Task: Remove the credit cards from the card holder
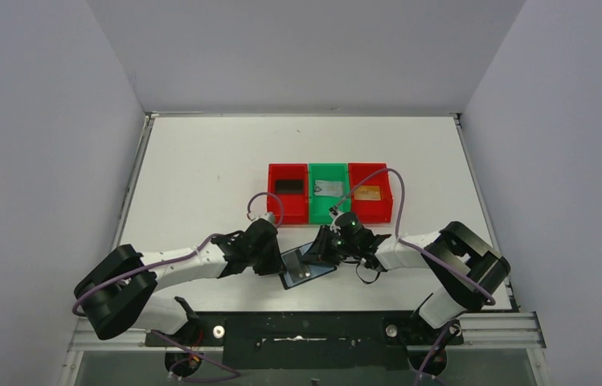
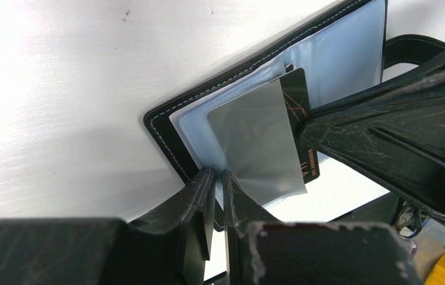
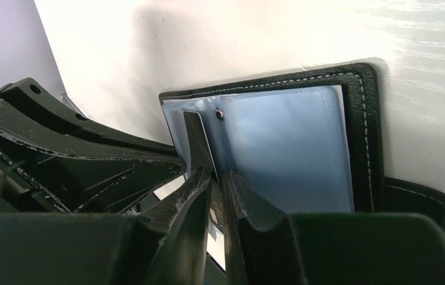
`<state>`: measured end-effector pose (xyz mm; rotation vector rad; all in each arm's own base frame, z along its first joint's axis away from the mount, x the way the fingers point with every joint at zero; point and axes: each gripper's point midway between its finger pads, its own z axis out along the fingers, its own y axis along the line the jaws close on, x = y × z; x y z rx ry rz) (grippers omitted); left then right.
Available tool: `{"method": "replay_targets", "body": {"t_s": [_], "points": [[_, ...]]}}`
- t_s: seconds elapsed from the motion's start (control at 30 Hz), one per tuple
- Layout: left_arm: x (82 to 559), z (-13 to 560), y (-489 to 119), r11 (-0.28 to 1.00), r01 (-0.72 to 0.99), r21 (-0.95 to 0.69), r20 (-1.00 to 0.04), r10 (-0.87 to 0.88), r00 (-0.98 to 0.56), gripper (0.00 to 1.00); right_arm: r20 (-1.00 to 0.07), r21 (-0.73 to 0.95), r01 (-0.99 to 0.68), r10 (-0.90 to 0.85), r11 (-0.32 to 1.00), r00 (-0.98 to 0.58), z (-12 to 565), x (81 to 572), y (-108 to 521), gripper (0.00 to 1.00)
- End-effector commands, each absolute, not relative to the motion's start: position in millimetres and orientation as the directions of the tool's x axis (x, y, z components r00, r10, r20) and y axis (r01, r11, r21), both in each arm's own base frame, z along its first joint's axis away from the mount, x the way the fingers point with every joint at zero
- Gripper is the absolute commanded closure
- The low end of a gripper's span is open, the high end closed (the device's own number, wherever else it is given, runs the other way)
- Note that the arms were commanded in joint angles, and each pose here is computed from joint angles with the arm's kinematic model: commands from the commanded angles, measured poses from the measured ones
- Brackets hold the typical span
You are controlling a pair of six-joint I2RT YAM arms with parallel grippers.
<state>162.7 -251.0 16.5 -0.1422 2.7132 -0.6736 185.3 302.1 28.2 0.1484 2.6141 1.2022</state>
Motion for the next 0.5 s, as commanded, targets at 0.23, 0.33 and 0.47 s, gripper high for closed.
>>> {"method": "replay_targets", "body": {"t_s": [0.23,0.33,0.47], "points": [[159.9,10.6,-242.6,0.909,0.011,-0.417,-0.314,-0.133,-0.940,0.90,-0.206,0.838,-0.063,0.206,0.542,-0.957,50.5,191.4,319.1,0.78],[160.5,11.2,-243.5,0.906,0.009,-0.423,-0.316,-0.138,-0.939,0.90,-0.205,0.834,-0.066,0.196,0.548,-0.959,48.7,190.6,319.3,0.78],[161.6,12.8,-244.7,0.906,0.013,-0.424,-0.318,-0.135,-0.938,0.90,-0.216,0.815,-0.071,0.187,0.575,-0.958,45.4,190.0,318.0,0.85]]}}
